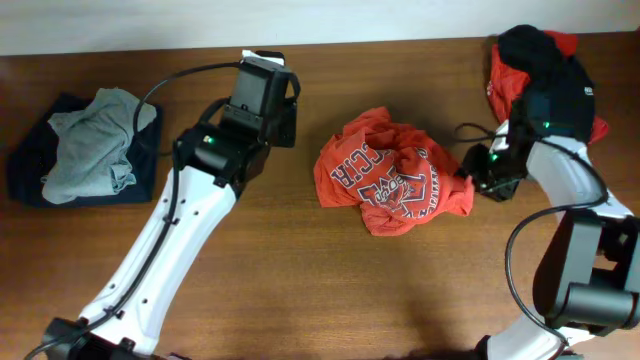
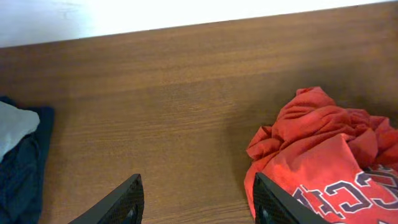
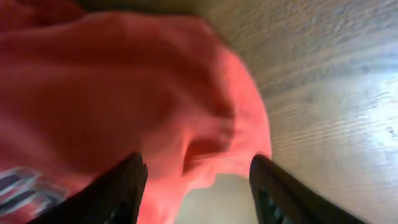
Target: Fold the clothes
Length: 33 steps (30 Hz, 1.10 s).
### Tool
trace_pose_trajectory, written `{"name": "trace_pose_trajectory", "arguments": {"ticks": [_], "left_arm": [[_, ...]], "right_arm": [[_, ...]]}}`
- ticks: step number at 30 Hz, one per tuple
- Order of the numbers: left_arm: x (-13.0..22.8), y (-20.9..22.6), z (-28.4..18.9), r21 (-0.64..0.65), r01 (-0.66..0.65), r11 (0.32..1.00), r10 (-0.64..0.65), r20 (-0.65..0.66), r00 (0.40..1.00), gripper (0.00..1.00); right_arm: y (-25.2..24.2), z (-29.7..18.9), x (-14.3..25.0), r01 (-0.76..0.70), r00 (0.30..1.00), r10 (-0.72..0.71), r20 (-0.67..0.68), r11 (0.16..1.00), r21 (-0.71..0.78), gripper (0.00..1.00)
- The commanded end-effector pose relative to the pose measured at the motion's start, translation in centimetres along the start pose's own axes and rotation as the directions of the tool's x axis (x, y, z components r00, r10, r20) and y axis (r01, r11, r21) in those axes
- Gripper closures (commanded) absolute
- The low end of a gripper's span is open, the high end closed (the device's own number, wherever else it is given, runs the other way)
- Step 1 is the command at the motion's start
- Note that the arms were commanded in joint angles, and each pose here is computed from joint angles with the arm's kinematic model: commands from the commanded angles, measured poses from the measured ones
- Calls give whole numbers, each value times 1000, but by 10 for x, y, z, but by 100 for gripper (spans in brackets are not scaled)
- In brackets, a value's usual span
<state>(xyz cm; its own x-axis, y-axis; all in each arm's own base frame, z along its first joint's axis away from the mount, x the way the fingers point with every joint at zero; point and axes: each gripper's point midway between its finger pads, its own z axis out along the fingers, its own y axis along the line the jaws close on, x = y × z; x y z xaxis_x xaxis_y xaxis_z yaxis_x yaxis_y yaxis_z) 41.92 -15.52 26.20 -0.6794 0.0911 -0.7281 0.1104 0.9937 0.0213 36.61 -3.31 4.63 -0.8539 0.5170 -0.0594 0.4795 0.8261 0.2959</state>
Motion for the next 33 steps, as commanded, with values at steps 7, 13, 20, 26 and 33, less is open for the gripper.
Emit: {"name": "trace_pose_trajectory", "arguments": {"ticks": [7, 13, 20, 26, 33], "left_arm": [[-3, -1, 2, 9, 9, 1000, -9, 0, 1000, 44], [-3, -1, 2, 13, 9, 1000, -9, -1, 1000, 44], [-2, -1, 2, 12, 9, 1000, -9, -1, 1000, 44], [-3, -1, 2, 12, 9, 1000, -9, -1, 1000, 44], [-11, 1, 2, 11, 22, 1000, -23, 31, 999, 44]], "right_arm": [[-29, 33, 11, 12, 999, -13, 31, 1000, 18, 42], [-35, 41, 6, 35, 996, -38, 76, 999, 40, 48], [-32, 42, 10, 34, 998, -35, 58, 999, 16, 96], [-11, 27, 2, 86, 993, -81, 80, 994, -66, 96], [60, -74, -26, 282, 941, -234, 244, 941, -185, 96]]}}
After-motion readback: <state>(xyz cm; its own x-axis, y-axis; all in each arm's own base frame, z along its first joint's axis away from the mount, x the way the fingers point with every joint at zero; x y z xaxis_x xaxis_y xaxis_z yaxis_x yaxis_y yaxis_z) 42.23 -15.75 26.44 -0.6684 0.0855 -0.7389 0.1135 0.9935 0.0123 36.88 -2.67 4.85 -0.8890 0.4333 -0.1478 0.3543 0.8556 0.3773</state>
